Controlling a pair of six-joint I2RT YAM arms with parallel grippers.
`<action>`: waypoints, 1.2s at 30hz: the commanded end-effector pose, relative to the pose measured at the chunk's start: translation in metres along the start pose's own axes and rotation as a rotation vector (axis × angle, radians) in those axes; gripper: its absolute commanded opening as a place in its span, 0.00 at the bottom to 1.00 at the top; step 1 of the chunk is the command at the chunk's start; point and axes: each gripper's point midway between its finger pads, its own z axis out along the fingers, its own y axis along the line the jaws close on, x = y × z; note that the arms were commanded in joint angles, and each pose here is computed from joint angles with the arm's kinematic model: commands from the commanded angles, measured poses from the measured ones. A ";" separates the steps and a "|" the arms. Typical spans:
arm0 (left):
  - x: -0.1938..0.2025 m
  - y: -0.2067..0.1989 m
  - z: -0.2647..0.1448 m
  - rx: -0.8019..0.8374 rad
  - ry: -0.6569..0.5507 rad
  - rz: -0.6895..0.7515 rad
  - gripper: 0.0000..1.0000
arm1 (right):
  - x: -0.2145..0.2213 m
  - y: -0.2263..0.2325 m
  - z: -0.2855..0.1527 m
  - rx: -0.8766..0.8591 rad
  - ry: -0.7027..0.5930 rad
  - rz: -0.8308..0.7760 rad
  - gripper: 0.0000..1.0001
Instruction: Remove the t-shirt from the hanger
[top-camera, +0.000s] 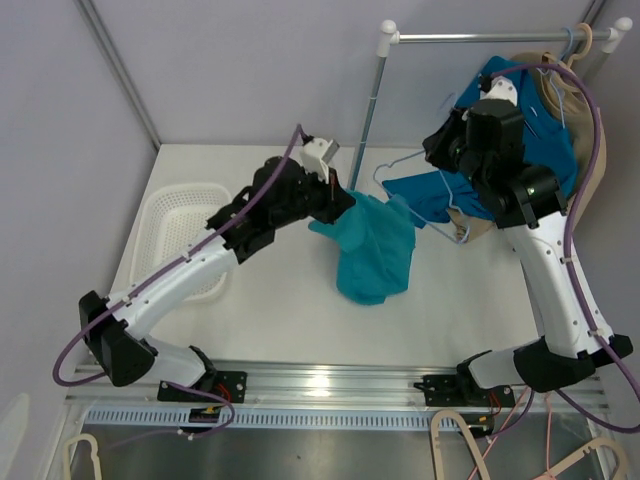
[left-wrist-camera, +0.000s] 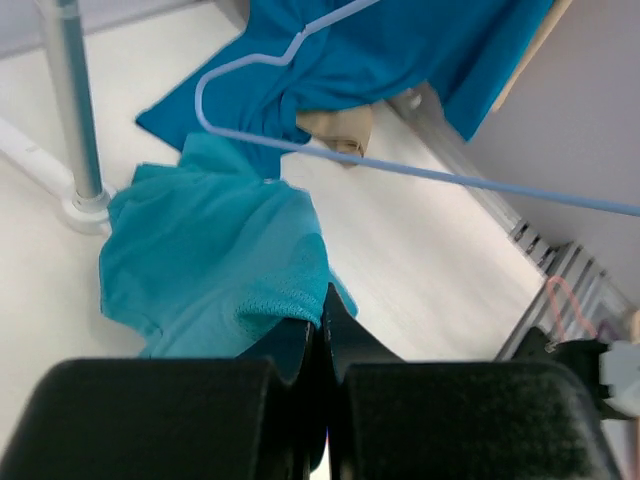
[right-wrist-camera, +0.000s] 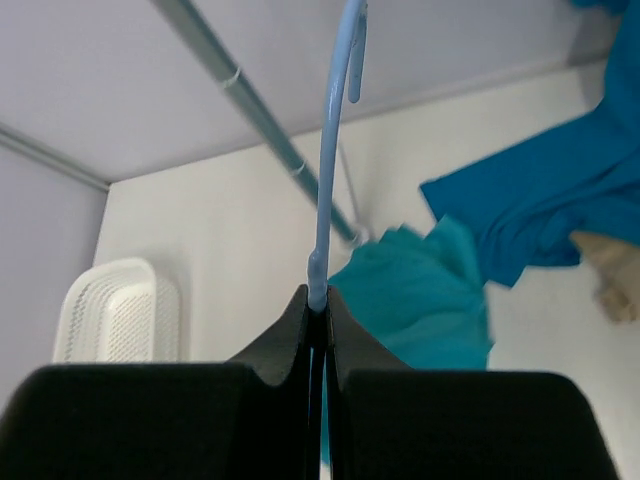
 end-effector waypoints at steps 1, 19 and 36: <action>-0.066 -0.014 -0.042 0.007 -0.086 -0.049 0.01 | -0.054 0.007 0.010 -0.072 -0.149 -0.132 0.00; -0.326 0.035 -0.305 -0.424 -0.897 0.352 0.01 | -0.121 0.039 0.088 -0.347 -0.345 -0.293 0.00; -0.320 0.173 -0.286 -0.442 -0.795 0.107 0.01 | -0.123 0.043 0.129 -0.384 -0.322 -0.294 0.00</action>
